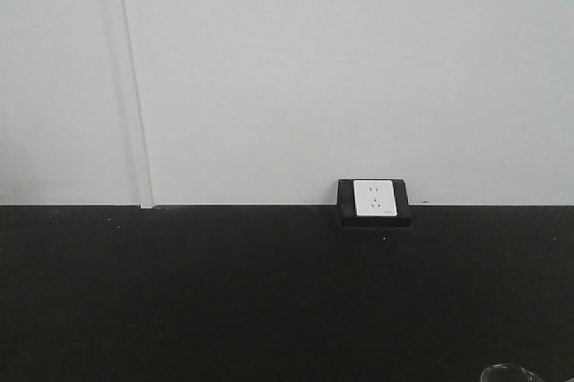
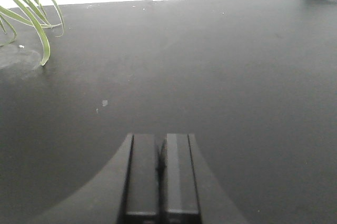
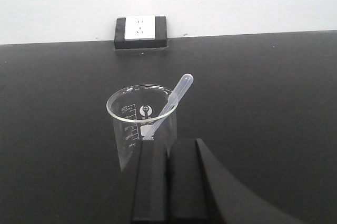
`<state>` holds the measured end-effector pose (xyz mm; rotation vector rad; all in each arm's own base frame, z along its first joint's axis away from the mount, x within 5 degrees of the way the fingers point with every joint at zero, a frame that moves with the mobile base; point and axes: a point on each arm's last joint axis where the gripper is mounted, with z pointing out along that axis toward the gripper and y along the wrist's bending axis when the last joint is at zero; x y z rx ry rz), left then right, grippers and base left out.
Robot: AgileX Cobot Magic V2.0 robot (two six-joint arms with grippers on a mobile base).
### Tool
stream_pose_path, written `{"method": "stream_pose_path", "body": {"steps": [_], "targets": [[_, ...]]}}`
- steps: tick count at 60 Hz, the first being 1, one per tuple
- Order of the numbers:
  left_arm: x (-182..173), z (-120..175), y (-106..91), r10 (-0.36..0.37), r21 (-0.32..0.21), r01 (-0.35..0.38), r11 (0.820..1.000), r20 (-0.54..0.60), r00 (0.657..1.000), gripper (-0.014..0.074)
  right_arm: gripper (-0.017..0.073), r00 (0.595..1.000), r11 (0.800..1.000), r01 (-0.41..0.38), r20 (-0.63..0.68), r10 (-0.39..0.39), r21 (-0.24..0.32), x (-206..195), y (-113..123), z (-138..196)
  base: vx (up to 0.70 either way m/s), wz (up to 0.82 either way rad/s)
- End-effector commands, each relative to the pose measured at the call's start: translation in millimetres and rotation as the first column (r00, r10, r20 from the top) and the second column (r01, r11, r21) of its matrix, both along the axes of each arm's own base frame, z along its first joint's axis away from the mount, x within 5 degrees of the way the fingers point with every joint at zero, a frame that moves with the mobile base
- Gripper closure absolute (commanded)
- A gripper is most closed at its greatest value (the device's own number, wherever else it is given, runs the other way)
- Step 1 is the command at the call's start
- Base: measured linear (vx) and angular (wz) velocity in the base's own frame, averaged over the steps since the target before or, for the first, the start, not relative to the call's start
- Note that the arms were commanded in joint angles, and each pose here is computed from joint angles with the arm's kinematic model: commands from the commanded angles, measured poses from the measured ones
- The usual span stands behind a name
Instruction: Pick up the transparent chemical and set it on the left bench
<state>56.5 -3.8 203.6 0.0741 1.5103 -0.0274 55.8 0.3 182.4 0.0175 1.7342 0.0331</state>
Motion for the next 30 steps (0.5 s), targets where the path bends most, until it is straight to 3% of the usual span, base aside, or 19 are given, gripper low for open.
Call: {"method": "stream_pose_path", "body": {"steps": [1,19,26,30], "targets": [[-1.5,2.7,0.2,0.0,-0.014,0.001,1.0,0.08,0.997,0.0597,0.0566,0.996,1.0,0.002,0.09,-0.001,-0.01,0.2,0.0,6.1,0.0,0.0],[-1.5,2.7,0.2,0.0,-0.014,0.001,1.0,0.08,0.997,0.0597,0.0566,0.996,1.0,0.002,0.094,-0.001,-0.01,0.2,0.0,6.4,0.0,0.0],[-1.5,2.7,0.2,0.0,-0.014,0.001,1.0,0.08,0.997,0.0597,0.0566,0.989,0.999,-0.005,0.151,-0.003,0.053,0.5,0.7,11.7,0.0,0.0],[-1.5,2.7,0.2,0.0,-0.014,0.001,1.0,0.08,0.997,0.0597,0.0566,0.981,0.998,-0.008,0.192,-0.004,0.061,0.4,0.7,15.5,0.0,0.0]]}}
